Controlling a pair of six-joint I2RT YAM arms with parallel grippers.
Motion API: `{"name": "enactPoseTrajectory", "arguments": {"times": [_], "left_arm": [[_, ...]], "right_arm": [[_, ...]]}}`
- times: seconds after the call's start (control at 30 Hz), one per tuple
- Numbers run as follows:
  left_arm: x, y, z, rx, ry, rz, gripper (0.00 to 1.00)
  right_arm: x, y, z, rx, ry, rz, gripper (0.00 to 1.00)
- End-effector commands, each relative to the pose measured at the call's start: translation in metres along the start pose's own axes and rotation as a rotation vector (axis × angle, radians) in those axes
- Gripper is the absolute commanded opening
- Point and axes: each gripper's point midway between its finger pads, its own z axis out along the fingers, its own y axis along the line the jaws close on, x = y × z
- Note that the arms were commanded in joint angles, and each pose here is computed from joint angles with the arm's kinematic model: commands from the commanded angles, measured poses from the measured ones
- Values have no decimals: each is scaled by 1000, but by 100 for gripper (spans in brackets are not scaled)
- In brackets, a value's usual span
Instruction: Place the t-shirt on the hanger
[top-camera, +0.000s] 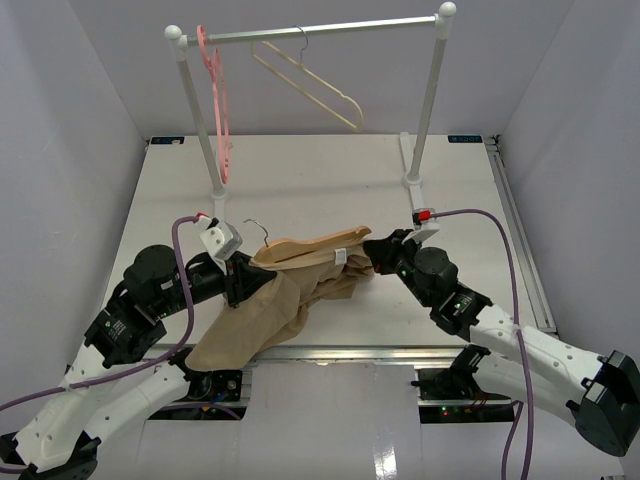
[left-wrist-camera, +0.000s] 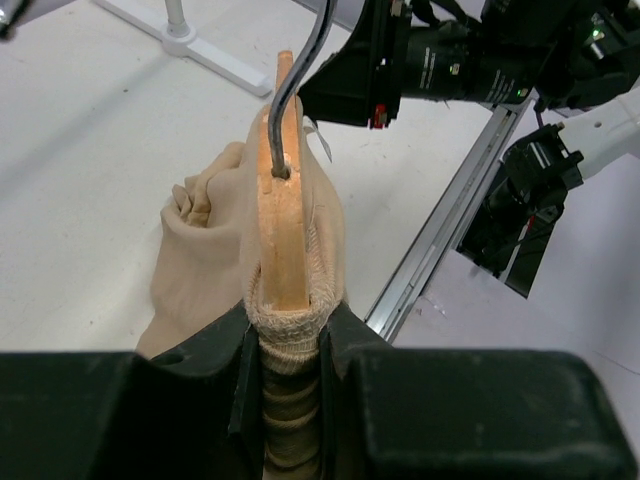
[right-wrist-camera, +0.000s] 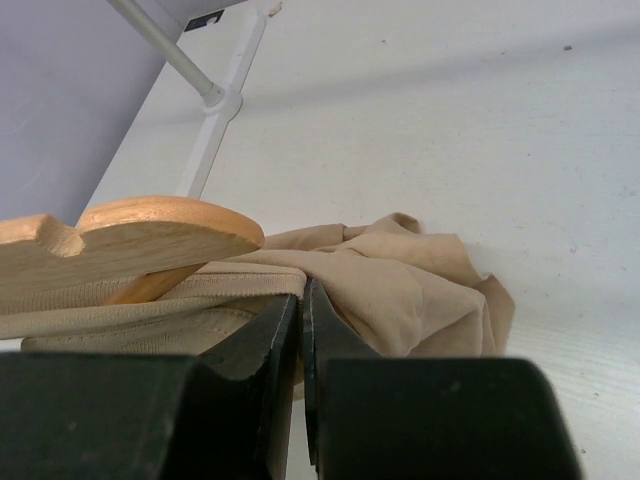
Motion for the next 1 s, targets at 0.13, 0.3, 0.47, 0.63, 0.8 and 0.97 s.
{"name": "enactPoseTrajectory", "arguments": {"times": [0.13,0.3,0.47,0.63,0.8,0.97], "left_arm": [[-49,-44,-29,194,-132,98,0],[-40,-47,-30,218,-86,106,0],[-38,-53,-32,252,-87,114,0],[-33,-59,-32,298,-51,110,0],[-27,-54,-18,292,19,76,0],[-11,-42,-7,247,87,56,0]], "right_arm": [[-11,-57,-6,214,0,-83,8],[-24,-63,-10,217,-17,-85,8],[-21,-64,-3,190,34,-94,8],[-33,-71,-2,231,25,-105,8],[-53,-70,-3,257,9,-134,8],[-75,-61,-8,251,-2,-166,8]]}}
